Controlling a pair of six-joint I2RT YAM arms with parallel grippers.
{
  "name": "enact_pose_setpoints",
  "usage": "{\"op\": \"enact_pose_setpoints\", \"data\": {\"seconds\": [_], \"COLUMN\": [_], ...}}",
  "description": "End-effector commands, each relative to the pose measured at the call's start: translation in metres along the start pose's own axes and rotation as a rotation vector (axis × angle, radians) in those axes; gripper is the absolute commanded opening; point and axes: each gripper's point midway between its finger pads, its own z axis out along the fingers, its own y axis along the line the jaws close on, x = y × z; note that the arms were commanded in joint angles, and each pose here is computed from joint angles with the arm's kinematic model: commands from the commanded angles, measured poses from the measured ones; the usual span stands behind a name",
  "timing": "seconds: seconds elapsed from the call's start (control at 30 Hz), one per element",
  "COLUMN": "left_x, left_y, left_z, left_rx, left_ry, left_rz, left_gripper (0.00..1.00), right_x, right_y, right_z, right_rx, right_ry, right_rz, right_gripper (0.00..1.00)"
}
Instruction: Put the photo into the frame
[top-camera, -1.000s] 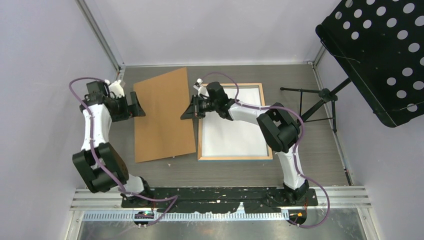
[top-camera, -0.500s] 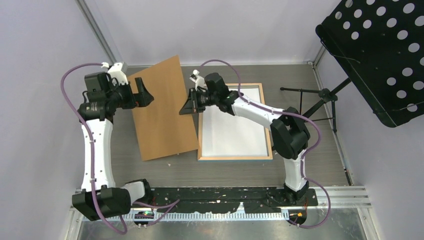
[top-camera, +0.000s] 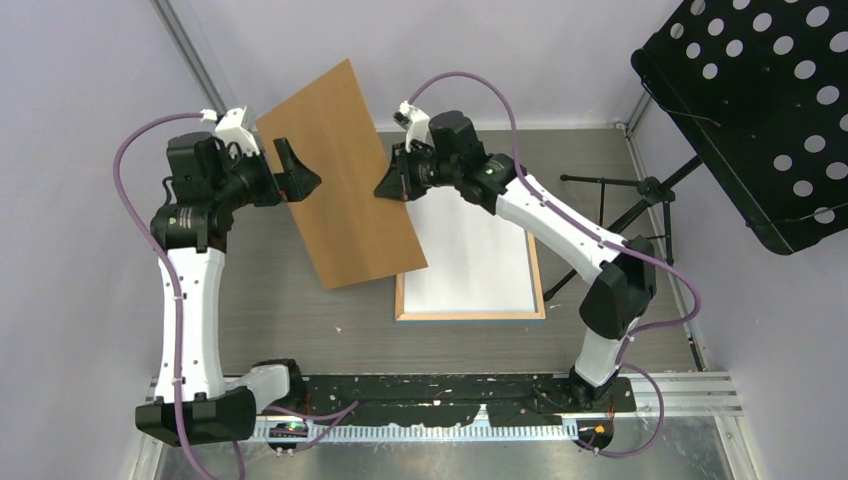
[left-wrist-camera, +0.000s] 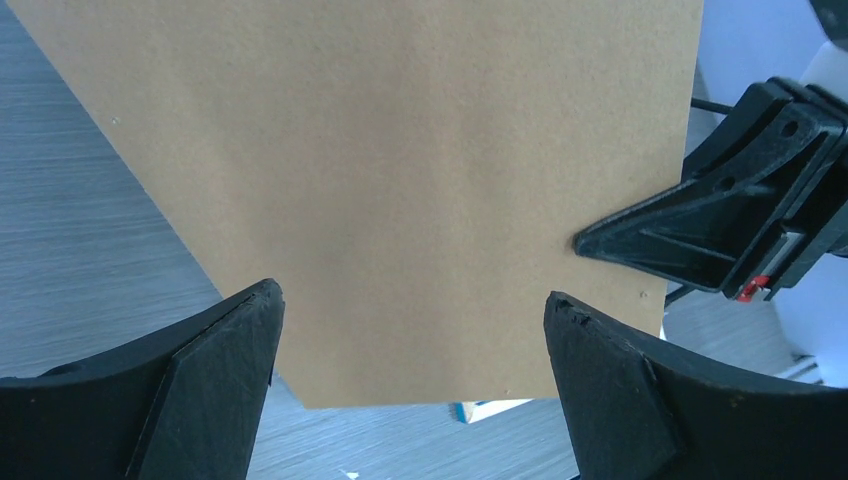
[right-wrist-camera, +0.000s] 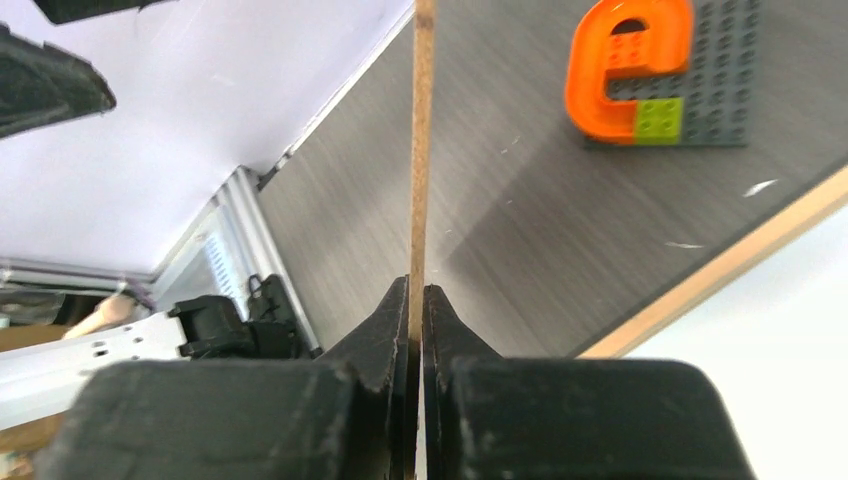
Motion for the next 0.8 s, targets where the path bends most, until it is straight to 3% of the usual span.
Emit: {"op": "enact_pose_setpoints", "data": {"seconds": [0.0, 0.17, 0.43, 0.77], "left_x": [-0.032, -0.050, -0.061, -0.077], "left_y": [-0.043, -0.070, -0.102, -0.112], "left_z": [-0.022, -0.039, -0.046, -0.025], "left_rx": [0.109, 0.174, 0.270, 0.317], "left_ry": [-0.126, -0.210, -0.240, -0.184], "left_rz": [-0.002, 0.006, -0.028, -0.297], "left_gripper": [1.00, 1.00, 0.99, 1.00], "right_x": [-0.074, -0.099, -0.117, -0.109], "right_y": [0.031, 0.028, 0.028, 0.040], "right_z": [-0.054, -0.081, -0.098, -0.081], "right_rx": [0.065, 0.188, 0.342, 0.550], "right_ry": [-0.199, -0.263, -0.294, -0.256], "right_rz": [-0.207, -0.316, -0.463, -0.689], "right_gripper": [0.06, 0.06, 0.06, 0.06]}}
